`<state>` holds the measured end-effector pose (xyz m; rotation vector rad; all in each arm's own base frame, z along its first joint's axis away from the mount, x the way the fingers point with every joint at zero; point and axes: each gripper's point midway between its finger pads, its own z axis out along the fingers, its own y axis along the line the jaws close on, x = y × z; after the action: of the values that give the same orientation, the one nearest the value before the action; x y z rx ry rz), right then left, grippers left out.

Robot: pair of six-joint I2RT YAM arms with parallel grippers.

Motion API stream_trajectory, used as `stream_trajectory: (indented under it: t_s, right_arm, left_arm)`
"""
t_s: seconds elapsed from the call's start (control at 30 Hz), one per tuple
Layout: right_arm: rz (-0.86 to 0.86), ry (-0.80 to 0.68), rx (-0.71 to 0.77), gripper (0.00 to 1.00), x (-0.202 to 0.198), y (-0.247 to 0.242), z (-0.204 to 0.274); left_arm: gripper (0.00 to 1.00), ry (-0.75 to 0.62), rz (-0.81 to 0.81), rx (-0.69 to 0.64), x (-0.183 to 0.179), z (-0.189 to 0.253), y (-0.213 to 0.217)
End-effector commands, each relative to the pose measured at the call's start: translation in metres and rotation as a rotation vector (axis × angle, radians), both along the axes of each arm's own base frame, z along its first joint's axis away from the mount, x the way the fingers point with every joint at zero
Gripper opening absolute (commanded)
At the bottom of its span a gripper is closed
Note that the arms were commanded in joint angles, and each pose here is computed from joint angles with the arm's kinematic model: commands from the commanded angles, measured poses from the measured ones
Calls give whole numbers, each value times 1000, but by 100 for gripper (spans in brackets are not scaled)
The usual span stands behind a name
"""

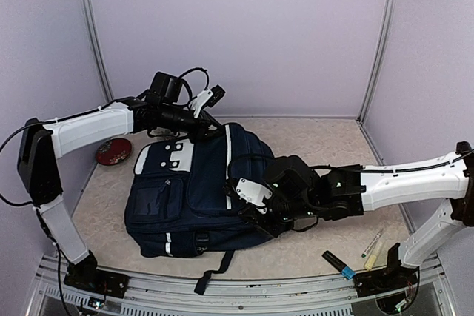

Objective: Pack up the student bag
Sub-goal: Unzip the upper front pocket of the student bag.

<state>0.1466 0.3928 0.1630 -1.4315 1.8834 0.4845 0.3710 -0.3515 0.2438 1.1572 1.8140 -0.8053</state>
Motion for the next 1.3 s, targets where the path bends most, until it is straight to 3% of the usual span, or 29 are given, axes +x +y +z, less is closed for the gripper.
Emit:
stream_trajectory:
  t_s: [0.0, 0.17, 0.27, 0.43, 0.67, 0.8, 0.83, 1.03, 1.2, 1.27]
  right_arm:
    - [89, 99, 236, 0, -33, 54, 12]
    - [-17, 40, 551, 0, -13, 65, 75]
    - [-161, 56, 645, 0, 5, 57, 92]
    - [-560, 254, 616, 0, 47, 7, 67]
    - [-747, 367, 469, 0, 56, -41, 24]
    - [-654, 345, 477, 0, 55, -18, 34]
    - [-486, 354, 486, 0, 41, 22, 39]
    - [-235, 367, 490, 0, 12, 81, 51]
    - [-182, 340, 580, 0, 7, 76, 74]
    - [-181, 342, 601, 12, 8, 67, 80]
  left_arm:
    - [0, -274, 173, -262, 28, 119, 13]
    - [0, -253, 169, -233, 20, 100, -1]
    - [0, -217, 222, -231, 25, 87, 3]
    - [0, -211, 382, -227, 31, 79, 14]
    - [0, -297, 516, -213, 28, 90, -4]
    - [0, -268, 491, -245, 25, 90, -26]
    - [0, -240, 506, -256, 24, 86, -29]
    - [0, -223, 497, -253, 22, 76, -36]
    - [0, -231, 469, -236, 20, 69, -37]
    - [0, -250, 409, -233, 14, 70, -39]
